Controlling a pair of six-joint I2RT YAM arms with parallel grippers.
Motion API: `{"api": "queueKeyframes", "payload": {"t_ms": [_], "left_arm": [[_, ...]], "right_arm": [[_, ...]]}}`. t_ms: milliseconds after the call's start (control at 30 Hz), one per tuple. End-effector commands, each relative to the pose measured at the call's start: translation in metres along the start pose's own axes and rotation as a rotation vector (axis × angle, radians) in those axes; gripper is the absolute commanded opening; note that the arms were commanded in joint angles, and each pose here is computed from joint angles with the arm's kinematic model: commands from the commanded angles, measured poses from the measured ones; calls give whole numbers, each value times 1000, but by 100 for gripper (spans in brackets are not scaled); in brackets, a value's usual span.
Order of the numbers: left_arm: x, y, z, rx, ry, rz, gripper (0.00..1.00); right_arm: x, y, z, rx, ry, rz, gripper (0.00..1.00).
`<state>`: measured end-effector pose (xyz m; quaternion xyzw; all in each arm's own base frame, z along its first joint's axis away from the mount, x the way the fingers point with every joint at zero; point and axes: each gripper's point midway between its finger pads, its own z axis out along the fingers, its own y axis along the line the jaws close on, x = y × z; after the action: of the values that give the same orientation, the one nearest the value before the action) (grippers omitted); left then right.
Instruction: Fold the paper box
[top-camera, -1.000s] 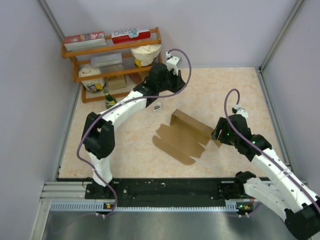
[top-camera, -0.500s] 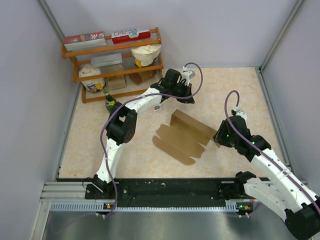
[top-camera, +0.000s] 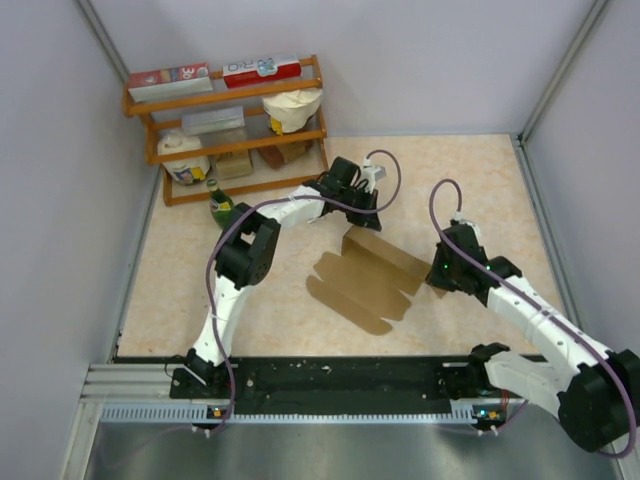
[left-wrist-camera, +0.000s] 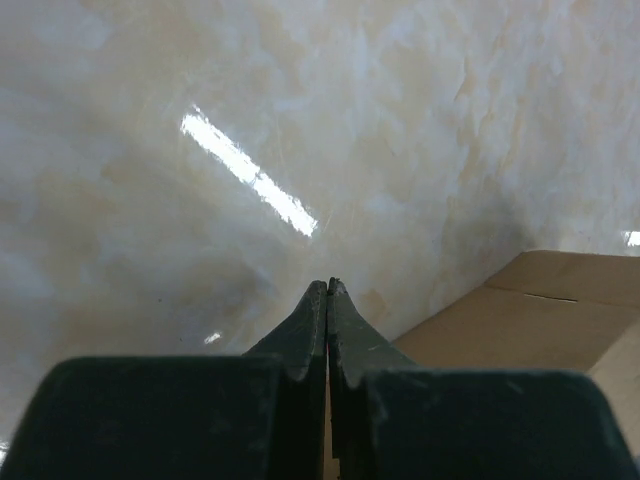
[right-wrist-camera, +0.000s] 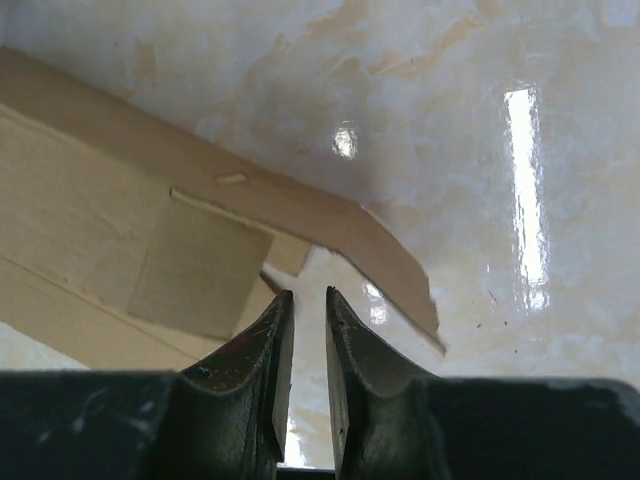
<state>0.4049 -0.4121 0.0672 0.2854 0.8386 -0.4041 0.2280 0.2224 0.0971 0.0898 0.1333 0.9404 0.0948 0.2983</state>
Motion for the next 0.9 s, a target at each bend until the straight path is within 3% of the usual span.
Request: {"api": "queueKeyframes", "payload": {"t_ms": [0,400,867], "left_arm": [[-8,-16,-18,17,-26,49,0],[9,-20,-41,-42,-14,36,0],[41,-2,-81,-195,37,11,0]], "right_arm": [[-15,7,13,-20,-24,-10,19],[-30,3,39,26,-22,-45,18],[-58,47,55,-156,-82,-129,14]]}}
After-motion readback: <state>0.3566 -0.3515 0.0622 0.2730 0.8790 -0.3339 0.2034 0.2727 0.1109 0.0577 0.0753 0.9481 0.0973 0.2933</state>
